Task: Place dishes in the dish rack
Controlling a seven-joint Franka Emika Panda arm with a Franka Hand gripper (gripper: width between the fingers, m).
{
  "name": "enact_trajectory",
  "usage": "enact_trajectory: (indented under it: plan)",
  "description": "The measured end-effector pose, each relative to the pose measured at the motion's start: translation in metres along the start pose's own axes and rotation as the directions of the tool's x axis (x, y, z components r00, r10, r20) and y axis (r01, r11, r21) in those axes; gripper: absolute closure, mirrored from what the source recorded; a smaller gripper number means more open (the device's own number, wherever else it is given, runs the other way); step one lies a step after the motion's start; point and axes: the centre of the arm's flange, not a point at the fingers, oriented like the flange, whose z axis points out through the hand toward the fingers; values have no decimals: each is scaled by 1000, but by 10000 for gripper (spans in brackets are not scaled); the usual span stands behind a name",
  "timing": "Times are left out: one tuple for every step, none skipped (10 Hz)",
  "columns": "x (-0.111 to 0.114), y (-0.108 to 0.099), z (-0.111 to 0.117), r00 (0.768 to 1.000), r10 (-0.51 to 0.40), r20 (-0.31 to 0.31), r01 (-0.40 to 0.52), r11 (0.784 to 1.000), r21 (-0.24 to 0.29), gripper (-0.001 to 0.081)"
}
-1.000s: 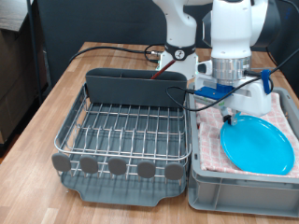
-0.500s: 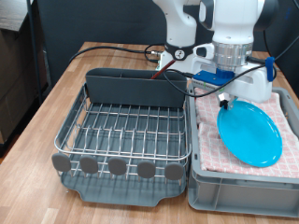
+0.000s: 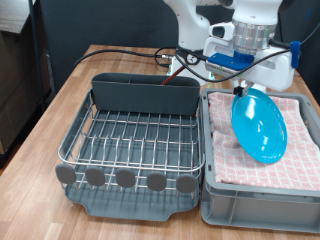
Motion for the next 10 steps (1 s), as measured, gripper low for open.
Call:
enact_trajectory:
  plan:
    - [-1, -3, -9, 999, -38, -14, 38, 999, -11, 784]
    - [-1, -7, -18, 997, -78, -25, 78, 997, -25, 784]
    - [-3, -11, -27, 993, -113, -31, 112, 993, -35, 784]
    - [-4, -16, -35, 992, -126, -33, 125, 992, -31, 785]
    - [-5, -18, -37, 991, -133, -33, 132, 991, -37, 785]
    - [-5, -18, -36, 991, -132, -33, 131, 991, -38, 785]
    - [-2, -17, -36, 988, -144, -57, 141, 989, -45, 785]
    - [8, -16, -39, 981, -166, -104, 159, 985, -71, 785]
    - [23, -14, -48, 970, -187, -156, 174, 980, -94, 785]
    - [37, -13, -58, 949, -238, -209, 219, 969, -111, 785]
